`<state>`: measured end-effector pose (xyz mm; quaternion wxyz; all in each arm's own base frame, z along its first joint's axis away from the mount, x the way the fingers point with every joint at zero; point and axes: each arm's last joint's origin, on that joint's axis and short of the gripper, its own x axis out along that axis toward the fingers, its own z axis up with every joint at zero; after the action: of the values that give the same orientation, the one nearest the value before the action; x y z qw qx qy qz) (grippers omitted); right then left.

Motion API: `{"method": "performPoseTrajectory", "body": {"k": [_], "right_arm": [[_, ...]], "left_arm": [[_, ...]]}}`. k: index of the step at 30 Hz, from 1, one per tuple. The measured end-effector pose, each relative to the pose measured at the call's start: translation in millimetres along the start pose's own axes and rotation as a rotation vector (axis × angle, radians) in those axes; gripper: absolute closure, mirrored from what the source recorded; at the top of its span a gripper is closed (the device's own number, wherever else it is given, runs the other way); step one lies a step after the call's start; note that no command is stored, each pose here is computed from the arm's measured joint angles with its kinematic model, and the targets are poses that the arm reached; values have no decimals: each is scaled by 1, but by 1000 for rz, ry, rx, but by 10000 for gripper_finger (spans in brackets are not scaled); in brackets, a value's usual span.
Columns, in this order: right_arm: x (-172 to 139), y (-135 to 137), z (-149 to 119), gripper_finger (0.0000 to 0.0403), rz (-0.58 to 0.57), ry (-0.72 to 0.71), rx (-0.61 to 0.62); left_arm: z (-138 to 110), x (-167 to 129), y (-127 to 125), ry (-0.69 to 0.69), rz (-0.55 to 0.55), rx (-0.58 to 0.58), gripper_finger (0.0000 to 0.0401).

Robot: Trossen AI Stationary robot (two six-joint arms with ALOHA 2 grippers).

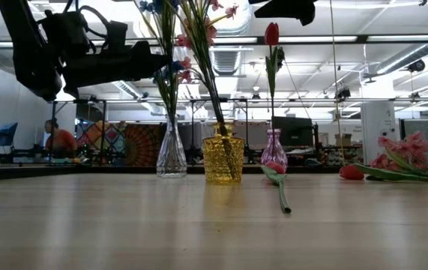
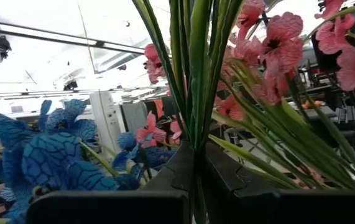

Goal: Sort flowers into vase by color
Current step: Put the blue flowers into the transparent vase

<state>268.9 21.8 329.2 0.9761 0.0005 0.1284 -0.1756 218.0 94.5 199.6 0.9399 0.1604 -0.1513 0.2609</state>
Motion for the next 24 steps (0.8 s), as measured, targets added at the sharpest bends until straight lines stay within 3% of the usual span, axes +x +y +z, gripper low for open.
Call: {"method": "performPoseTrajectory", "body": {"k": [24], "right_arm": [[0, 0, 0, 190, 1, 1, -2]], "left_arm": [[-3, 1, 7, 2, -48, 18, 401]]}}
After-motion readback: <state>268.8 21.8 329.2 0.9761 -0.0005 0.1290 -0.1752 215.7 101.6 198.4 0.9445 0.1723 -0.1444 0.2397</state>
